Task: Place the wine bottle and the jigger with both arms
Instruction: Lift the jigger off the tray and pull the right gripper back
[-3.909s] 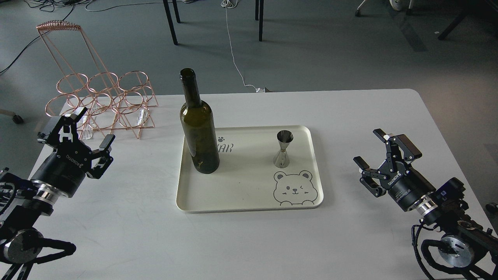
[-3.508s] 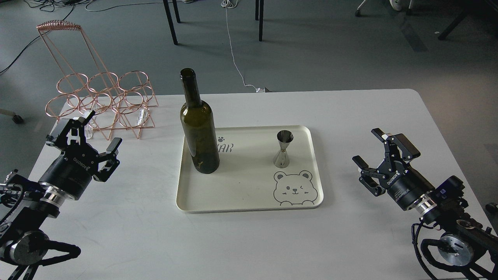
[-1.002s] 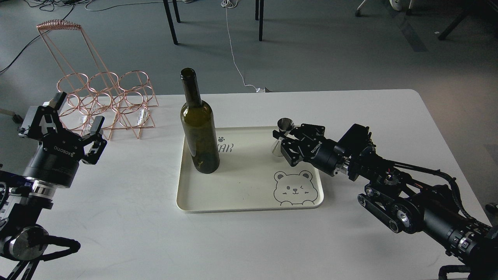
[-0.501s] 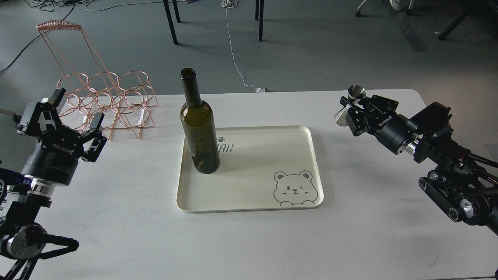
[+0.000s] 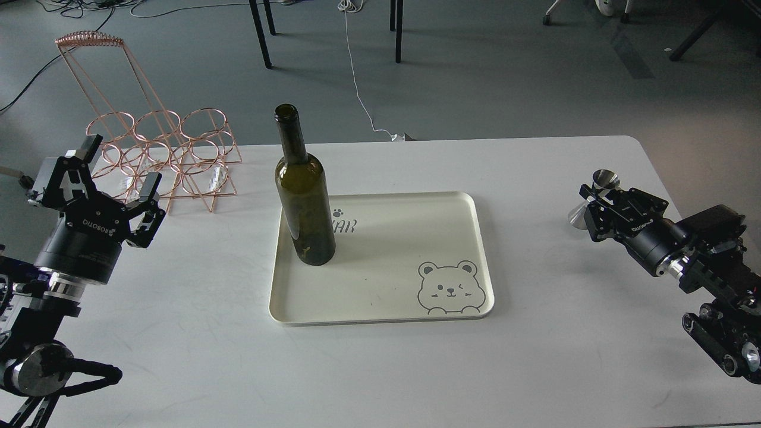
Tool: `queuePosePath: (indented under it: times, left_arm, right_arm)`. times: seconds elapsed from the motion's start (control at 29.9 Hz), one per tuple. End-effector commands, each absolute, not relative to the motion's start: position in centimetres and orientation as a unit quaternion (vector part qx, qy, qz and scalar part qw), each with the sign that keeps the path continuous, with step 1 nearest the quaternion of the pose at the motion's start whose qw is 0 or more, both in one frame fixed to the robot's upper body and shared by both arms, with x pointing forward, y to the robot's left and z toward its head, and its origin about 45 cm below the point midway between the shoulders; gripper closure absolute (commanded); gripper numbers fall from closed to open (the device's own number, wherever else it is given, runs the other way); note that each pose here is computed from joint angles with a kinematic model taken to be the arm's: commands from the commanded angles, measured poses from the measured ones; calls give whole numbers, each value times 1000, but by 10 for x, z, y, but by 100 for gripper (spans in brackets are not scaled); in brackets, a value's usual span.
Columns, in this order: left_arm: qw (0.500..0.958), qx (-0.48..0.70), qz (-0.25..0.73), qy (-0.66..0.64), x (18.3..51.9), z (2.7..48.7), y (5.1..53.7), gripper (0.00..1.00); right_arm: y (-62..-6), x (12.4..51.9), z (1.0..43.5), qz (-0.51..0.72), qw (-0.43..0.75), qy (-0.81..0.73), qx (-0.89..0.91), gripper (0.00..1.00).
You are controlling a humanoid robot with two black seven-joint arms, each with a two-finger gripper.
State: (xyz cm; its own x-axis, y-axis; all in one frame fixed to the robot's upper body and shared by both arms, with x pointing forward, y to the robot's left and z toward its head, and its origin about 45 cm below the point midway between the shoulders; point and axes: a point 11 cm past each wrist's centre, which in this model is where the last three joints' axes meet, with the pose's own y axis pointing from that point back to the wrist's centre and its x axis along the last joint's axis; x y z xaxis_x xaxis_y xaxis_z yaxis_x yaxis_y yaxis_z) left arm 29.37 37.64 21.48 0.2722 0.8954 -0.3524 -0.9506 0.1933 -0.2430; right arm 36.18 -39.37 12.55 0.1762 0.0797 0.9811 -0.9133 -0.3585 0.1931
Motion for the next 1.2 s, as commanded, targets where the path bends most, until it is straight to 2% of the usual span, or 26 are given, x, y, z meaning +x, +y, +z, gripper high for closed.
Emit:
queuePosePath:
  times: [0.0, 0.47, 0.74, 0.77, 0.84, 0.9, 0.94, 1.04, 1.17]
  left_arm:
    - [769, -210, 600, 66, 294, 215, 376, 2]
    - [769, -209, 600, 66, 294, 215, 377, 2]
    - [768, -209, 601, 65, 294, 215, 377, 2]
    - [768, -209, 601, 65, 294, 215, 377, 2]
    - [769, -209, 601, 65, 294, 215, 377, 2]
    - [769, -209, 601, 65, 294, 215, 377, 2]
    - [769, -209, 601, 65, 294, 215, 377, 2]
    - [768, -209, 602, 65, 294, 215, 377, 2]
    - [769, -209, 601, 65, 294, 215, 377, 2]
  right_arm:
    - [-385, 361, 119, 541, 450, -338, 625, 77]
    - [-379, 358, 104, 526, 456, -335, 635, 73]
    - [-380, 357, 103, 522, 457, -338, 637, 65]
    - [-380, 357, 103, 521, 457, -338, 637, 62]
    - [-379, 358, 104, 522, 456, -338, 637, 47]
    - [-380, 357, 104, 522, 457, -338, 637, 22]
    - [-380, 357, 104, 522, 457, -338, 637, 13]
    - [-379, 354, 101, 519, 456, -335, 640, 7]
    - [-381, 350, 101, 520, 456, -333, 642, 4]
